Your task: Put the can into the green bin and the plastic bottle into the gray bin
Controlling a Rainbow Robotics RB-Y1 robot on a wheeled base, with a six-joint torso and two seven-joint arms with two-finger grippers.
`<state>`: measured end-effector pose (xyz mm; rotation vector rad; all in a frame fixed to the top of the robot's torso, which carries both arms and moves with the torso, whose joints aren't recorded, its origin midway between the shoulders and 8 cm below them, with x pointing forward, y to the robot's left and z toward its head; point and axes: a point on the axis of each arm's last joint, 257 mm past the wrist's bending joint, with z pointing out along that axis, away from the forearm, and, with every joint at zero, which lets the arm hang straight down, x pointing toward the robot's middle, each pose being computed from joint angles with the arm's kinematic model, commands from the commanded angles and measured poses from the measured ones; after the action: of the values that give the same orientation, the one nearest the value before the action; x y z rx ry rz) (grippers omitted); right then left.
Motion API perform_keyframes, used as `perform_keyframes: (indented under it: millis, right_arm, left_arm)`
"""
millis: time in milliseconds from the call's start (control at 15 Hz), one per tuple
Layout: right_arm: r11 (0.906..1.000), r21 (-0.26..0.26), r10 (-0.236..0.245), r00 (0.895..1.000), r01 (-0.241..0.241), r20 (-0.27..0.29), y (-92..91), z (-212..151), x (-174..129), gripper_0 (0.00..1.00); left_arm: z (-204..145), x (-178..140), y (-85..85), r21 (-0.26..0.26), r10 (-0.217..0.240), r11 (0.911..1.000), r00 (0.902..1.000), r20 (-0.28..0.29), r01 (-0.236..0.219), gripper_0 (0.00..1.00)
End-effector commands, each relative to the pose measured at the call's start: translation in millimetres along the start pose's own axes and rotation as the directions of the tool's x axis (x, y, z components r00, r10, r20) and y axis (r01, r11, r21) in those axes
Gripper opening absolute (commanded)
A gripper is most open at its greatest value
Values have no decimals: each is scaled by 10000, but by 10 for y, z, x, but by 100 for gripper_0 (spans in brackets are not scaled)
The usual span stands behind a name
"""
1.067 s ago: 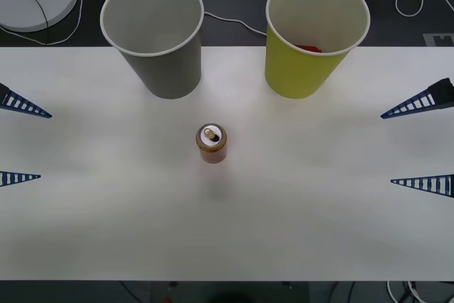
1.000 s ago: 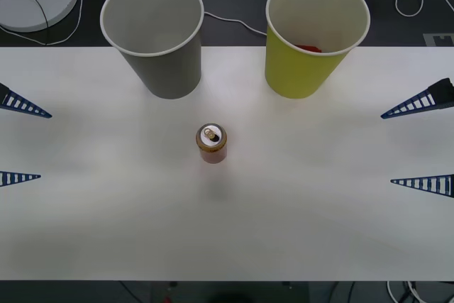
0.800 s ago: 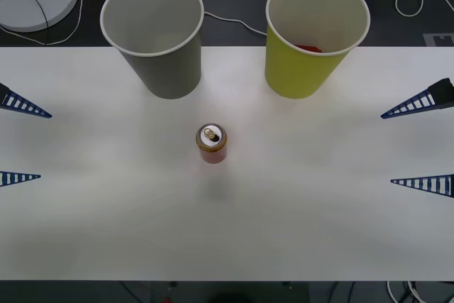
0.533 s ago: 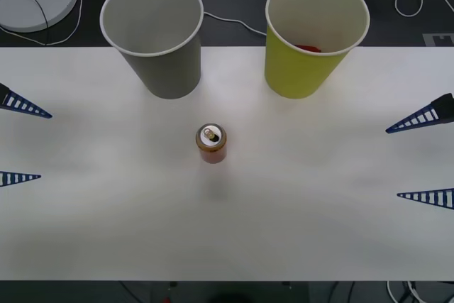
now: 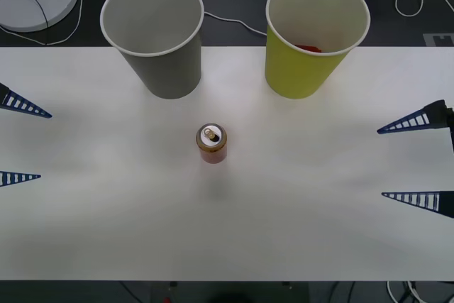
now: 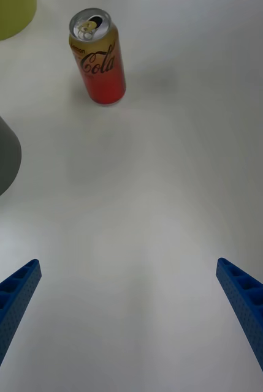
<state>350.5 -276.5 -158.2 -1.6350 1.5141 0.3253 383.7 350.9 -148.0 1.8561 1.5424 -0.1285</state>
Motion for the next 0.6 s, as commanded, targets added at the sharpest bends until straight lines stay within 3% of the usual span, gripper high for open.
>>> perform_keyframes:
  millis: [67, 467, 600]
  right_arm:
    - [9988, 477, 52, 9998, -62, 198, -37, 129, 29, 100]
    - [9925, 1120, 430, 9972, -497, 618, -23, 436, 80, 100]
    - [9849, 1312, 982, 9887, -1129, 1135, -1, 562, 103, 100]
  left_arm:
    - [0, 1, 0, 0, 0, 10000, 10000, -3, 0, 100]
    - [0, 1, 0, 0, 0, 10000, 10000, -3, 0, 100]
    - [0, 1, 0, 0, 0, 10000, 10000, -3, 0, 100]
